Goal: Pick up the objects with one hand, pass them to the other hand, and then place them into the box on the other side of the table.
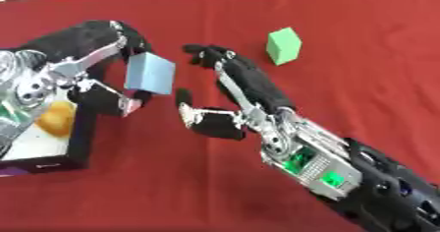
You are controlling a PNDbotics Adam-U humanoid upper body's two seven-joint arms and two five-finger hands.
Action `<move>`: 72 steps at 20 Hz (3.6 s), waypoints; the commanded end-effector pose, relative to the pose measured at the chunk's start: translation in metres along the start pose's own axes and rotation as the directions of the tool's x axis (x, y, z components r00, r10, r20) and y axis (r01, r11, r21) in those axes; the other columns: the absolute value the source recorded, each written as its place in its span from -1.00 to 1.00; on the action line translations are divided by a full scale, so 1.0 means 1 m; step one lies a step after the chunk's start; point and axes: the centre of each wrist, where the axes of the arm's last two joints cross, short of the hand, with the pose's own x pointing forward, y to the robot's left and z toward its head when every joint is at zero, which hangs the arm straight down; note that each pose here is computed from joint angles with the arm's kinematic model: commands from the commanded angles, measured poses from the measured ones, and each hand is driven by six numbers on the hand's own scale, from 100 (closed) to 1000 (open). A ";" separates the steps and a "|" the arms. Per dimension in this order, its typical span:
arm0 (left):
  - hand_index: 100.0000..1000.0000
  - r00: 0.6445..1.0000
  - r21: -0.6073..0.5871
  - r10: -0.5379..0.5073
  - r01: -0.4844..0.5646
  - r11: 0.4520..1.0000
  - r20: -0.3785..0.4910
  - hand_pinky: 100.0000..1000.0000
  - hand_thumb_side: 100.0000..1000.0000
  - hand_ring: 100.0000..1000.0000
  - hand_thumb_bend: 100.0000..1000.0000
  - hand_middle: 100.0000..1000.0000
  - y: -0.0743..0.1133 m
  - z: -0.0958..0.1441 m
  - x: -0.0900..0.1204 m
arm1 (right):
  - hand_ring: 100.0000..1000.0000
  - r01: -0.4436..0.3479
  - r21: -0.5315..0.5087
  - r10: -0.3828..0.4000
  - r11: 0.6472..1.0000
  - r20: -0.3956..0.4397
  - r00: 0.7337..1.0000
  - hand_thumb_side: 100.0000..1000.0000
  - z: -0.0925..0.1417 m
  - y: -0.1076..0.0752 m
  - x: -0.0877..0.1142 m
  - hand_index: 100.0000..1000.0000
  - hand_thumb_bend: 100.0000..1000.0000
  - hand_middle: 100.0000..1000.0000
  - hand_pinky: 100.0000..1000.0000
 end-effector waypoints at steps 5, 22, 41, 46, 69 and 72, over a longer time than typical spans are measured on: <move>-0.37 0.997 0.050 -0.008 0.011 0.999 -0.074 0.45 -1.00 0.16 -0.73 -0.24 0.010 0.014 -0.020 | 0.54 -0.008 -0.034 0.009 0.999 0.020 1.000 -0.51 0.001 -0.010 0.004 0.80 -1.00 0.45 0.55; -0.38 0.912 0.326 0.254 -0.145 0.934 -0.322 0.47 -1.00 0.14 -1.00 -0.25 0.015 0.073 -0.075 | 0.58 0.137 -0.088 -0.139 0.987 -0.025 0.990 0.10 0.002 -0.026 -0.004 0.78 -1.00 0.50 0.56; 0.27 0.758 0.301 0.282 -0.119 0.946 -0.588 0.57 -0.73 0.35 -0.76 0.10 -0.035 0.080 -0.151 | 0.54 0.095 -0.190 -0.106 0.977 -0.048 0.993 -0.41 0.006 -0.054 -0.016 0.71 -1.00 0.50 0.53; 0.52 0.750 0.229 0.246 -0.128 0.965 -0.614 0.70 -0.29 0.56 -0.37 0.35 -0.043 0.080 -0.159 | 0.53 0.101 -0.198 -0.112 0.975 -0.047 0.993 -0.40 0.006 -0.054 -0.018 0.71 -1.00 0.49 0.53; 0.53 0.807 0.554 0.557 -0.376 0.743 -0.198 0.76 0.56 0.53 -1.00 0.44 -0.002 0.092 -0.106 | 0.55 0.087 -0.279 -0.120 0.956 -0.102 0.988 -0.32 0.006 -0.078 -0.032 0.69 -1.00 0.49 0.55; 0.56 0.778 0.595 0.627 -0.482 0.643 -0.046 0.75 0.56 0.52 -1.00 0.44 0.001 0.095 -0.095 | 0.56 0.081 -0.278 -0.122 0.957 -0.133 0.983 -0.24 0.006 -0.095 -0.039 0.70 -1.00 0.49 0.56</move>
